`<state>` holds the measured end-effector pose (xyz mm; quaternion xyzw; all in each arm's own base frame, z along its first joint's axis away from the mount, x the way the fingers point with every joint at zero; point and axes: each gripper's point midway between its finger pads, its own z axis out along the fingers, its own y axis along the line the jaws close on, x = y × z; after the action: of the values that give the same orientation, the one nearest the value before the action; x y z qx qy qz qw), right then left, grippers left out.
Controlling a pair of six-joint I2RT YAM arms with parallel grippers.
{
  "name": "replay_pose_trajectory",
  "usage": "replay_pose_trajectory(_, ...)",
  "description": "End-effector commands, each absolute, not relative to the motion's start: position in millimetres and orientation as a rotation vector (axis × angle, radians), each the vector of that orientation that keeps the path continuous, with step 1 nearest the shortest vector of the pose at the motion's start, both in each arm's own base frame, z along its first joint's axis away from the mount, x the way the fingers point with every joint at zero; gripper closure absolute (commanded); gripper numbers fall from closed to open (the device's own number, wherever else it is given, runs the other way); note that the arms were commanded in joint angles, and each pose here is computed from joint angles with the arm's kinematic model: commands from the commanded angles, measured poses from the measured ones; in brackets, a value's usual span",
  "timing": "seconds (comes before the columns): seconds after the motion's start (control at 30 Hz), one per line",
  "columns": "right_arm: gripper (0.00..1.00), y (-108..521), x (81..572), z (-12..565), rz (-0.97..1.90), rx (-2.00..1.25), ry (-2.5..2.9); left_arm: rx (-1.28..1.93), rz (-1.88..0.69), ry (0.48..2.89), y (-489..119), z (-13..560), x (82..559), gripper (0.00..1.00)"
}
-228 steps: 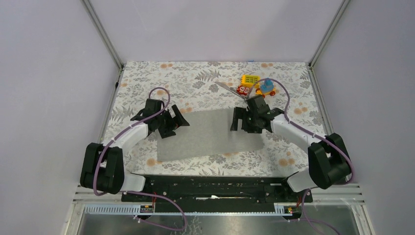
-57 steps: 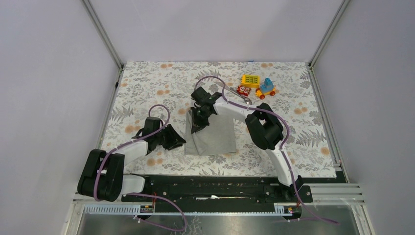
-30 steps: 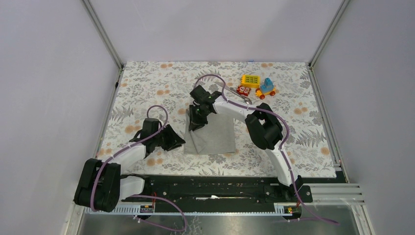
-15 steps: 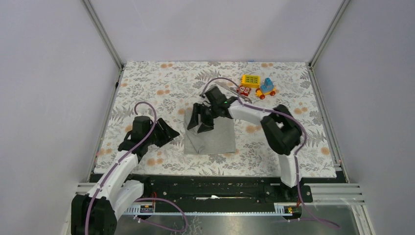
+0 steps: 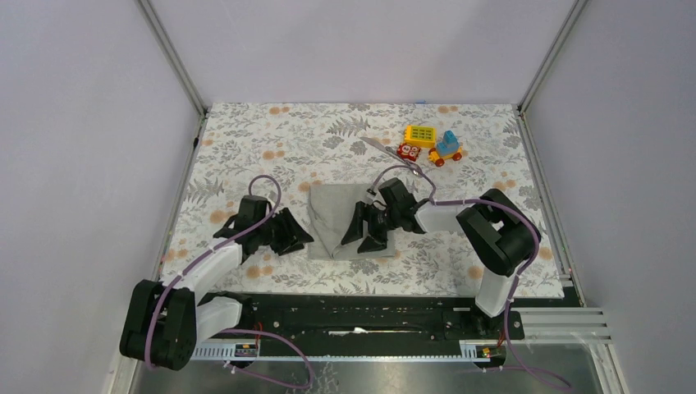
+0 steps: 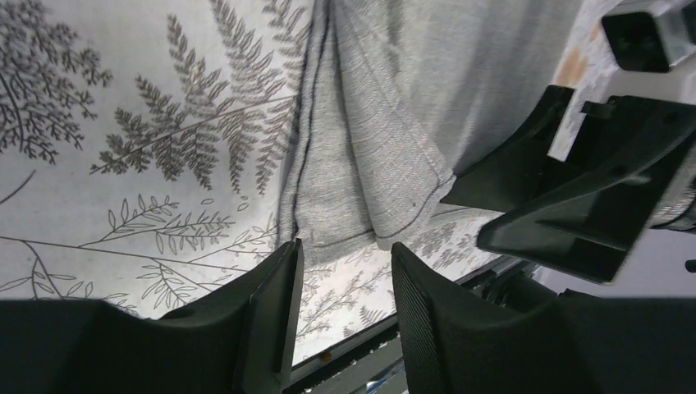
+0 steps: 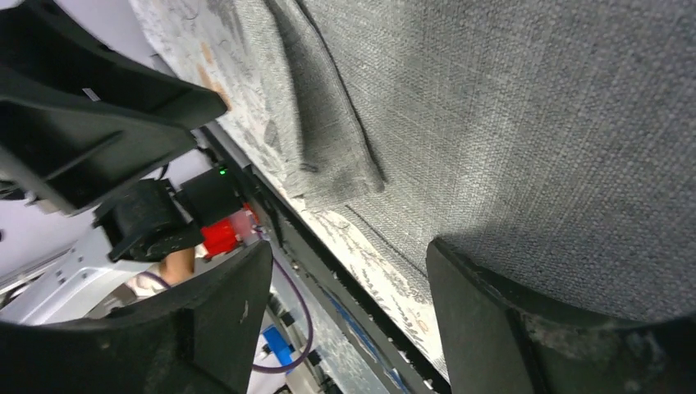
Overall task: Fold the napkin into a case and place the utensils inside
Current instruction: Fold the rectangle-folded napkin at the center of the board.
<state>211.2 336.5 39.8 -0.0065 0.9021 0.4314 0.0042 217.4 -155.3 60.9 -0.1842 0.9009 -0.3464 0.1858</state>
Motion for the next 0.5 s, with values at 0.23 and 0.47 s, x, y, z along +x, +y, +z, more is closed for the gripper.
replay_pose_trajectory(0.23,0.40,373.4,211.6,61.8,1.668,-0.003,2.647,-0.492,-0.881,2.615,-157.5,21.6,207.7,0.60)
replay_pose_trajectory(0.47,0.40,394.9,216.4,58.8,1.663,0.001,2.657,-0.502,-0.849,2.634,-155.8,10.7,200.7,0.66)
